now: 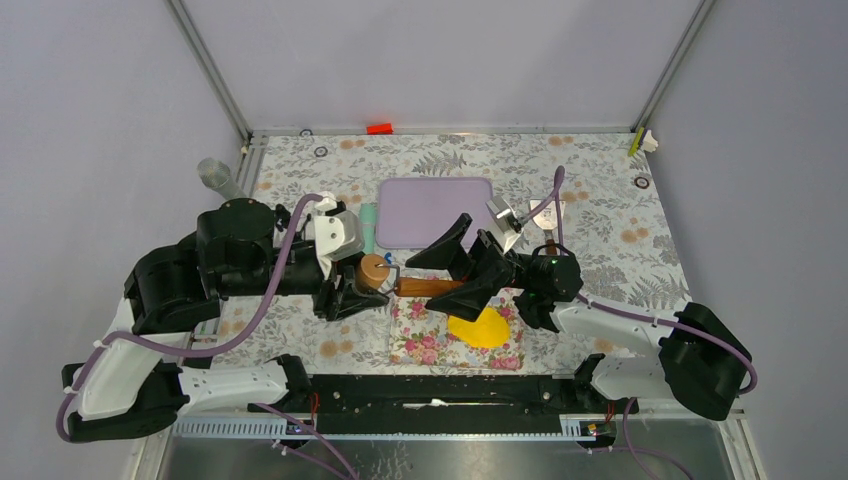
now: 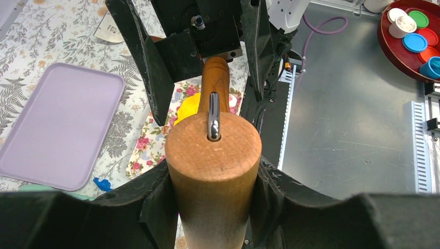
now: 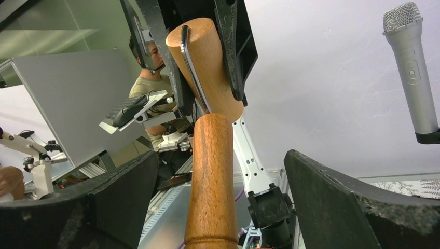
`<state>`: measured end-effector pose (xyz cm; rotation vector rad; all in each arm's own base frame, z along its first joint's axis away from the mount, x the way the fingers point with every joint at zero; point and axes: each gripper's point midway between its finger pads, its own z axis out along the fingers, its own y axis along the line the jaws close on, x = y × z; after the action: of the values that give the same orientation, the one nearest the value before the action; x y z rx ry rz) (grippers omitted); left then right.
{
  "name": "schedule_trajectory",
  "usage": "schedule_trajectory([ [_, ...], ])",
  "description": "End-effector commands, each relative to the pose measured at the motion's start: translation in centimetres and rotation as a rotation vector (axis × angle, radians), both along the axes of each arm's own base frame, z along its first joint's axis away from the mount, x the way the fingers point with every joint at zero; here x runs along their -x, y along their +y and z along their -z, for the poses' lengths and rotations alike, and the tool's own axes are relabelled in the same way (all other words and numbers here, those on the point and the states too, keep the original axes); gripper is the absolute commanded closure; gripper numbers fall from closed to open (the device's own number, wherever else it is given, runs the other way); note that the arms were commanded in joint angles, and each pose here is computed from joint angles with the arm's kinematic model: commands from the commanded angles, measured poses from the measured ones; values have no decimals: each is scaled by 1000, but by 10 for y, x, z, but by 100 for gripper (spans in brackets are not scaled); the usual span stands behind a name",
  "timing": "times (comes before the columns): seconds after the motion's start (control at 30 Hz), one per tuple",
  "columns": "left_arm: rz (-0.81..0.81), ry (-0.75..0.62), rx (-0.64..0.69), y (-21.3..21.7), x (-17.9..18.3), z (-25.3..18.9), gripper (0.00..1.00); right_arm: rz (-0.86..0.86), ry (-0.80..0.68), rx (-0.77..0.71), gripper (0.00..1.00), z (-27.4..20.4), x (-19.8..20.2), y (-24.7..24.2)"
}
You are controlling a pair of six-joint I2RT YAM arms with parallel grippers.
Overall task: Roll out the dumpling wrappers from the dough
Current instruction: Flatten out the dough on the work surface.
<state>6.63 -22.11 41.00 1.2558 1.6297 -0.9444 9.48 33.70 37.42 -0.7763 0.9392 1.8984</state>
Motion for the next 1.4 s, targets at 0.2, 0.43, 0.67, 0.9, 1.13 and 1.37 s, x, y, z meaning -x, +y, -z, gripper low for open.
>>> schedule_trajectory([
  [0.2,-28,-72,123,-5,-8,-29,100,-8,-192,-207,9,-45,26,-23],
  [0.43,-56,-92,123,-1,-12,-30,100,-21,-203,-210,30,-47,30,-26],
  [0.67,-98,-111,144,5,-17,-34,100,-11,-181,-209,22,-46,26,-24],
  [0.9,-123,-129,194,11,-17,-41,100,-12,-176,-209,15,-47,24,-22],
  [1.13,-106,-117,193,8,-14,-37,100,-18,-178,-214,15,-50,26,-22],
  [1.37,-96,-105,181,3,-15,-30,100,-32,-190,-221,15,-56,26,-15],
])
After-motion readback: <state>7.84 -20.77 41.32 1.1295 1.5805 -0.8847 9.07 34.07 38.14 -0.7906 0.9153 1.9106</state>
